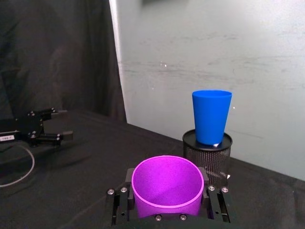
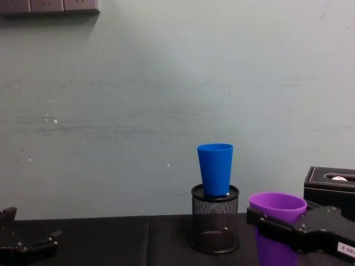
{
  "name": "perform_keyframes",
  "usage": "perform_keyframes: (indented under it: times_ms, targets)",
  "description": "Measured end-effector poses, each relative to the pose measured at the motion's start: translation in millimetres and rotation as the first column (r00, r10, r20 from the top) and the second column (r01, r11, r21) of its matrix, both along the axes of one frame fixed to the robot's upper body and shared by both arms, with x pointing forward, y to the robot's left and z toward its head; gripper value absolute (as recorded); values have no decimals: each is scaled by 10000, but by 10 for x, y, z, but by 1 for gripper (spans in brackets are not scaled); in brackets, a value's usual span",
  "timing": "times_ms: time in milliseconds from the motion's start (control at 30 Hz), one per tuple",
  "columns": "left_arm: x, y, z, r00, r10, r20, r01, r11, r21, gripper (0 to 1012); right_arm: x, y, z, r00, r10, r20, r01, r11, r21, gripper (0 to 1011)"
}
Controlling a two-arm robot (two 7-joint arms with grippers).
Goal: Pick up one cup with a gripper and tap it against the other cup.
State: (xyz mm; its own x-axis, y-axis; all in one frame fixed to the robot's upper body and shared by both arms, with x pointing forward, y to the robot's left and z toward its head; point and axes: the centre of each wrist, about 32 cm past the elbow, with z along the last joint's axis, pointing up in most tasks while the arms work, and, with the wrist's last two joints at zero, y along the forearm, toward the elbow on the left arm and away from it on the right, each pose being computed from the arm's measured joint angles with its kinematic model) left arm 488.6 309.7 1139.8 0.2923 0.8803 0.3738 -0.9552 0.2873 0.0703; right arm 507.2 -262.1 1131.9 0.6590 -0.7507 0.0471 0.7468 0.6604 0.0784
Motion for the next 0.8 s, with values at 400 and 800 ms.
perform_keyframes:
  times_ms: [400, 800]
  targets:
    - [0, 0, 0, 10000, 0, 0, 0, 10000, -1, 1011, -79, -49, -122, 9999, 21, -164, -22, 10000, -19, 752]
    - [0, 0, 0, 10000, 1, 1, -1, 10000, 0, 1011, -112, -43, -284, 9994, 22, -335, -25, 10000, -95, 752]
